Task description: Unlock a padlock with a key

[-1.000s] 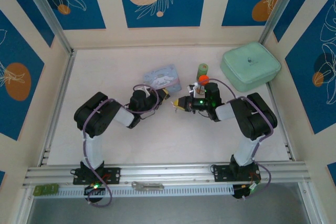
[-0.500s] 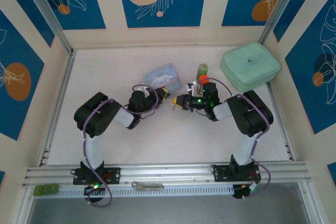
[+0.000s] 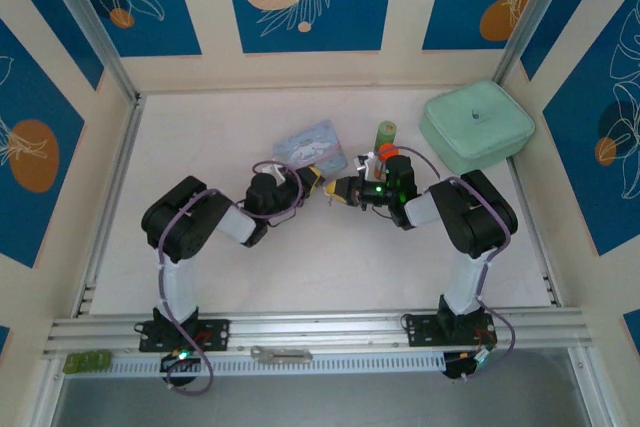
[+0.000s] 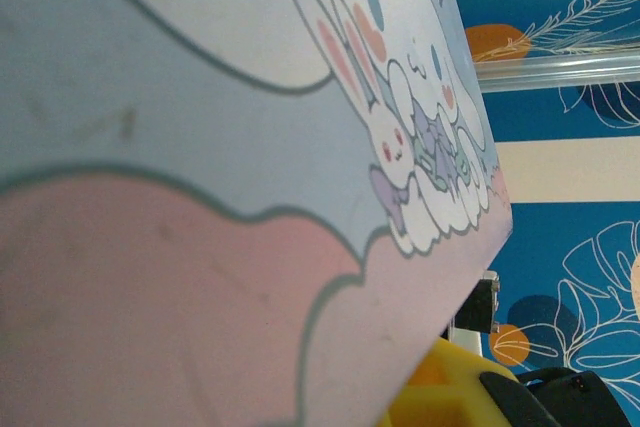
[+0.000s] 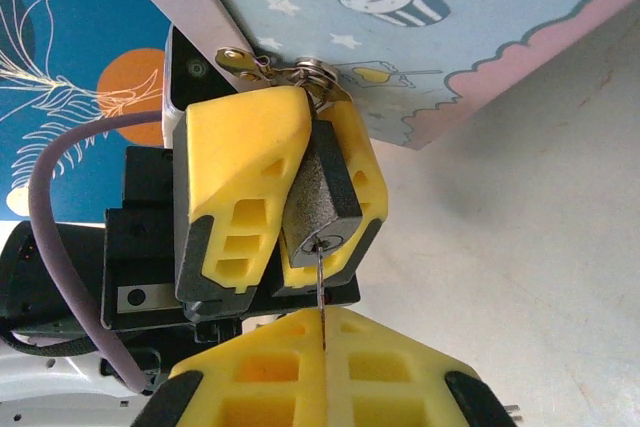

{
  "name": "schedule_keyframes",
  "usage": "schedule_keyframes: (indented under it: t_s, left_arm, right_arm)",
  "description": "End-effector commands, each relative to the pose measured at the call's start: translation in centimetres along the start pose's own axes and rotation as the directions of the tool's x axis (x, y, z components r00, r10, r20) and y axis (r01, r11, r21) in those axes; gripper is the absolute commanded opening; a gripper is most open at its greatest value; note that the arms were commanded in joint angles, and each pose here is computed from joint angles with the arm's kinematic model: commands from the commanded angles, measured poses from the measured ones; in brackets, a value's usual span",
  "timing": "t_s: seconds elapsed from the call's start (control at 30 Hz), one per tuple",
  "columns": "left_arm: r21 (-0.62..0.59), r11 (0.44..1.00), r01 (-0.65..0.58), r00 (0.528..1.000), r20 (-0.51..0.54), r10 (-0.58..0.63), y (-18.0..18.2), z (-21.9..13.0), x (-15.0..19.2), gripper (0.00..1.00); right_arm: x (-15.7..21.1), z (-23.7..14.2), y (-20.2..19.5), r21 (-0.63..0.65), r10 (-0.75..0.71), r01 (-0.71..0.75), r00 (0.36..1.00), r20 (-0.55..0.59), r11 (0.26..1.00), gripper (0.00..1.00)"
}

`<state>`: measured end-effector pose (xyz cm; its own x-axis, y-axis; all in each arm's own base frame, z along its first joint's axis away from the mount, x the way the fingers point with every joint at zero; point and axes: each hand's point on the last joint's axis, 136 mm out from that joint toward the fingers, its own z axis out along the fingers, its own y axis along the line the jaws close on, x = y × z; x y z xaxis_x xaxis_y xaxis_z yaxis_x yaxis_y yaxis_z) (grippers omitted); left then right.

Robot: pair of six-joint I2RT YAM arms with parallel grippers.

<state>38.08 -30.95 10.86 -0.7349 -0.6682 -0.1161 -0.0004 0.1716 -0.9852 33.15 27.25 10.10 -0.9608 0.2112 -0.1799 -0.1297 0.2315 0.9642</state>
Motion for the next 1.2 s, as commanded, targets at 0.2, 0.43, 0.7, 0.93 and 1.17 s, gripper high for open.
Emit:
schedule_keyframes:
  t_s: [0.2,0.43,0.7,0.93,1.17]
  left_arm:
    - [0.108,0.994,-0.008,1.000,-0.021,0.010,-3.1,-0.3,0.9,0.00]
    - [0.116,0.993,-0.023,0.998,-0.053,0.030,-3.7,-0.8,1.9,0.00]
    - [0.158,0.987,-0.011,0.997,-0.069,0.022,-4.6,-1.0,2.5,0.00]
    - [0.173,0.985,-0.011,0.997,-0.070,0.024,-5.0,-1.0,2.5,0.00]
    - [0.164,0.986,-0.008,0.999,-0.035,0.014,-4.4,-0.9,2.0,0.00]
  right_arm:
    - [-1.7,0.6,0.6,-0.017,-0.001,0.002,0.998,0.064,1.000,0.00]
    - [-2.9,1.2,0.1,0.020,0.037,-0.040,0.994,0.103,0.999,0.00]
    - [-4.9,1.2,-1.0,0.091,0.060,-0.079,0.979,0.193,0.993,0.00]
    - [-5.8,1.6,-0.1,0.108,-0.009,-0.011,0.983,0.185,0.994,0.00]
    - [-3.1,3.4,1.6,0.053,-0.050,0.046,0.996,0.078,0.998,0.00]
